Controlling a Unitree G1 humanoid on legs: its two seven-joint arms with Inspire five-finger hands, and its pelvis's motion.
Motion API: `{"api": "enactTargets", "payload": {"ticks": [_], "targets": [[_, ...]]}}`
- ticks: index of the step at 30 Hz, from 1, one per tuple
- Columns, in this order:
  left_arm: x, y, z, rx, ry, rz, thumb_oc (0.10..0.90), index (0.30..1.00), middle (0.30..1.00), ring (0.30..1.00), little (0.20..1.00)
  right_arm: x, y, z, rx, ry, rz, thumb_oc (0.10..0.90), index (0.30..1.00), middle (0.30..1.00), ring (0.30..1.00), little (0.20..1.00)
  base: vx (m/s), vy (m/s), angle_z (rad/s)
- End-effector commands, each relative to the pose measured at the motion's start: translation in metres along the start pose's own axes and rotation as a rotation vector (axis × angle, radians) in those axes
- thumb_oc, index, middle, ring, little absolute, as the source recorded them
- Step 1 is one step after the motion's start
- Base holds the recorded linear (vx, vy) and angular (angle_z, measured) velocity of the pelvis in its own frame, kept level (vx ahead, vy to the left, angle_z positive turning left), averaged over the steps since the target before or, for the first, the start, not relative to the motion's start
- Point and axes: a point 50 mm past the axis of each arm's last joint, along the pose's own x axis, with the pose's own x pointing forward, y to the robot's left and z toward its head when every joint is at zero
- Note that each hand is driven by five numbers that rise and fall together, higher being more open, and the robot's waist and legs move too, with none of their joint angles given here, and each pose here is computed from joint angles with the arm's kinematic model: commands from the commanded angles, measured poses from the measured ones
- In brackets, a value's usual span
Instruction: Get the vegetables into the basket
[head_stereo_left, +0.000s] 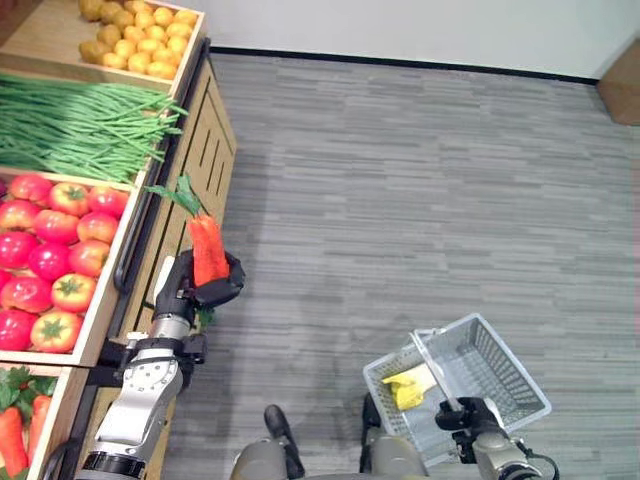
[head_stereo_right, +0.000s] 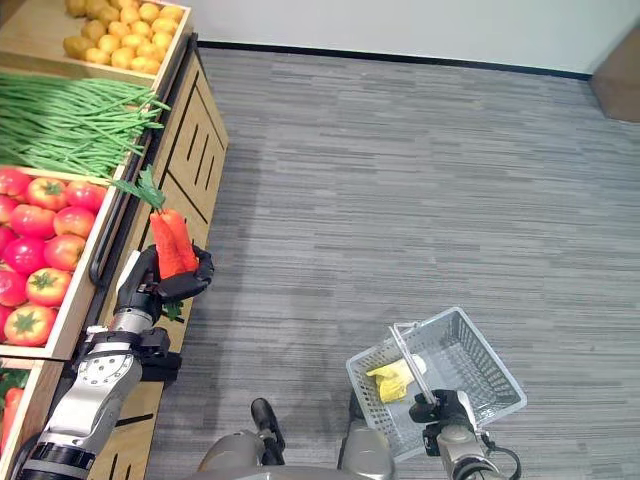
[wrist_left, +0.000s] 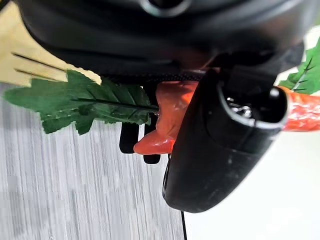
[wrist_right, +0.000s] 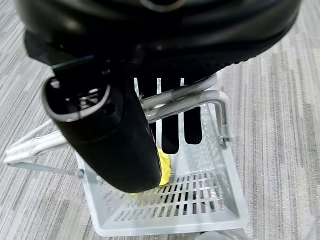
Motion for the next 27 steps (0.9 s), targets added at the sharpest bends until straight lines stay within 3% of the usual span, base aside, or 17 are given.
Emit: {"api": "enactTargets", "payload": {"ticks": [1, 9, 11, 16, 27], "targets": [[0.007, -0.012, 0.024, -0.019, -0.138, -0.070, 0.400, 0.300, 0.300, 0.300, 0.300, 0.004, -0.021, 0.018, -0.013, -0.078, -0.059, 0.400, 0.300, 0.300, 0.300, 0.300, 0.01, -0.059, 0.13], [0.023, -0.037, -0.011, 0.086, 0.030, -0.180, 0.400, 0.300, 0.300, 0.300, 0.300, 0.003, -0.036, 0.095, -0.081, -0.304, -0.092, 0.400, 0.300, 0.300, 0.300, 0.300, 0.02, -0.068, 0.13], [0.031, -0.046, -0.029, 0.167, 0.110, -0.181, 0.400, 0.300, 0.300, 0.300, 0.300, -0.006, -0.028, 0.141, -0.098, -0.444, -0.083, 0.400, 0.300, 0.300, 0.300, 0.300, 0.04, -0.078, 0.08], [0.042, -0.055, -0.053, 0.307, 0.231, -0.168, 0.400, 0.300, 0.300, 0.300, 0.300, -0.036, -0.001, 0.201, -0.101, -0.685, -0.016, 0.400, 0.300, 0.300, 0.300, 0.300, 0.02, -0.062, 0.01], [0.044, -0.085, -0.092, 0.492, 0.423, -0.206, 0.400, 0.300, 0.300, 0.300, 0.300, -0.099, 0.053, 0.248, -0.168, -1.020, 0.208, 0.400, 0.300, 0.300, 0.300, 0.300, 0.01, -0.032, 0.00]]}}
